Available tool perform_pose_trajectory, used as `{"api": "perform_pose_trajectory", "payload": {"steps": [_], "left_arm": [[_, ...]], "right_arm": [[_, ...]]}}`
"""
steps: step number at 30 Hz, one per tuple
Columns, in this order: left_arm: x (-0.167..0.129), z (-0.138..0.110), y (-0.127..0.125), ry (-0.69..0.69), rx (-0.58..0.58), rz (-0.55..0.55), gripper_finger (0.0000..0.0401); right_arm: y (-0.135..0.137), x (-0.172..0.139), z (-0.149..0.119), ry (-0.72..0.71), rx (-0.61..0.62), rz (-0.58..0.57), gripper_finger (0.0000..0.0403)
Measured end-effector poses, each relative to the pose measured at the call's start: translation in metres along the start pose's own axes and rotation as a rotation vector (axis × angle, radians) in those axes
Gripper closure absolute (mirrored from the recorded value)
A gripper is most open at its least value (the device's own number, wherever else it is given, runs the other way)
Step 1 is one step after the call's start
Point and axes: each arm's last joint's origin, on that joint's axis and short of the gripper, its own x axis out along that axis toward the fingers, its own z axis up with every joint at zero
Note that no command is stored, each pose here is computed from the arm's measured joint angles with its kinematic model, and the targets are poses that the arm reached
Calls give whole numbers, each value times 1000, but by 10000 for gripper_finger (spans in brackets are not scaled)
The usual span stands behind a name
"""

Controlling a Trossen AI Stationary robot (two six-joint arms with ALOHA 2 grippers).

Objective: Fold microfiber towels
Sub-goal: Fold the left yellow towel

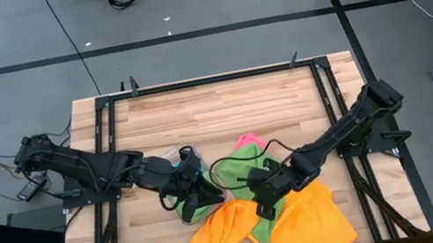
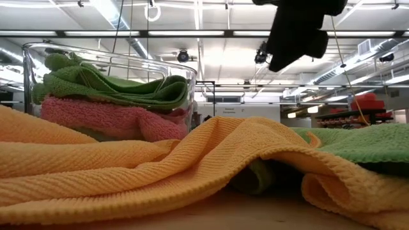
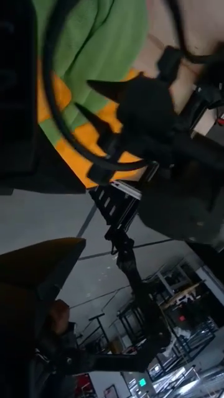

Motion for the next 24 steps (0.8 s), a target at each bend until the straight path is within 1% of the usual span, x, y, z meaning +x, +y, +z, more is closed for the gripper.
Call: {"api": "perform_pose_trajectory", "payload": {"steps": [4, 7, 14, 18, 21, 24], "left_arm": [[0, 0, 0, -2, -3, -1, 262], [0, 0, 0, -3, -3, -2, 259], [0, 0, 0, -4, -3, -3, 258], [0, 1, 0, -4, -3, -3, 264], [0, 0, 0, -4, -3, -3, 266], [0, 0, 0, -4, -3, -4, 263]], "right_arm": [[13, 18, -4, -29, -14, 63, 242], [19, 36, -9, -35, -48, 76, 242], [12, 66, -14, -60, -96, -49, 242], [7, 76, -13, -52, -98, -72, 244], [8, 76, -13, -49, -118, -62, 261], [9, 75, -14, -33, -150, -43, 298]]}}
